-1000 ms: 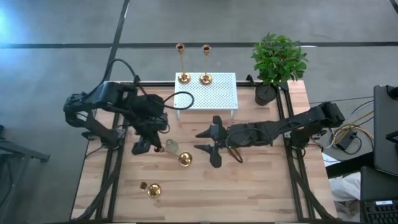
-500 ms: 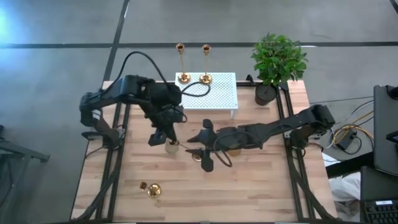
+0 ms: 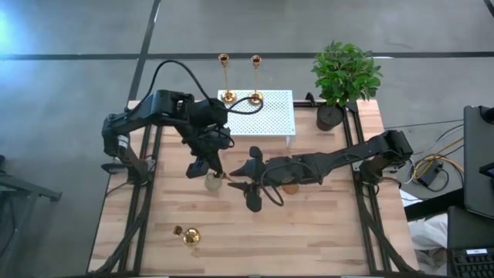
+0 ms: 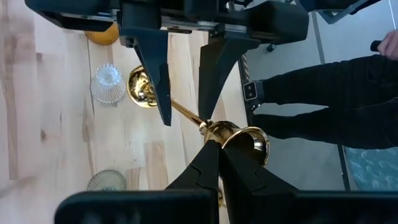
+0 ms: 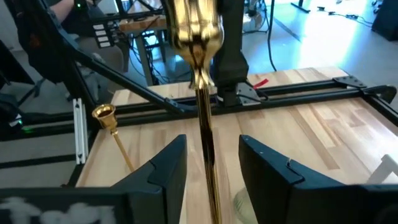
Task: Pick & Place candle stick holders
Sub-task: Align the gold candle holder with the other gold candle holders on the shelf
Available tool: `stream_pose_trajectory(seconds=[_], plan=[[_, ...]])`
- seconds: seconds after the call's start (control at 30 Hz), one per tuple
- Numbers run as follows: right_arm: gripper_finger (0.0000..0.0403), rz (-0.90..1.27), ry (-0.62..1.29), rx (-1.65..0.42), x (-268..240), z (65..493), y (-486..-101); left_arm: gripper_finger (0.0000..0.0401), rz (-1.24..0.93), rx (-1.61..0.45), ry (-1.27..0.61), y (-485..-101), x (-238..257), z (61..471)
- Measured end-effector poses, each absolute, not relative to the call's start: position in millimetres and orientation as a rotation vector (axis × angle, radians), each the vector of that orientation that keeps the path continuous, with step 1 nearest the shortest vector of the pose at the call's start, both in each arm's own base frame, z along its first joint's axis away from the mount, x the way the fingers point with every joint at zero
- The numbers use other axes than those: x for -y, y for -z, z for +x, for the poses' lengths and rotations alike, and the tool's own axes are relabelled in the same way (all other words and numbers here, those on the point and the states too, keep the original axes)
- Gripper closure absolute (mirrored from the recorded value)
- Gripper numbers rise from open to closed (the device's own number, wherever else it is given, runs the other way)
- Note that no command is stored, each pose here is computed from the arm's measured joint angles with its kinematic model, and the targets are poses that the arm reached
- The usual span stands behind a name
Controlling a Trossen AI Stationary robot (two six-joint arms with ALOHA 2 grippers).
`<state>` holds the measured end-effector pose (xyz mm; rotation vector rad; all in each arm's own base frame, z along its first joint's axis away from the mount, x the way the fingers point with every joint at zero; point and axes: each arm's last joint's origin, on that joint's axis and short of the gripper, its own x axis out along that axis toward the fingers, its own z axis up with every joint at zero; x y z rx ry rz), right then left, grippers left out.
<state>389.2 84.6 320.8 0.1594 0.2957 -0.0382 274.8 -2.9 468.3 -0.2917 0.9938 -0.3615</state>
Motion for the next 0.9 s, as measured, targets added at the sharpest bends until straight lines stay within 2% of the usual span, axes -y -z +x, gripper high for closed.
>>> stream_pose_trajectory(seconds=[0.5,0.9], plan=[[0.0311,0.171,0.049,-0.315,-83,389,-319,0.0394,-0.270,-0.981,0.367,-470,2,274],[0.0274,0.167,0.088,-0.390,-81,386,-309,0.0394,-0.255,-0.909,0.365,-486,1,266]])
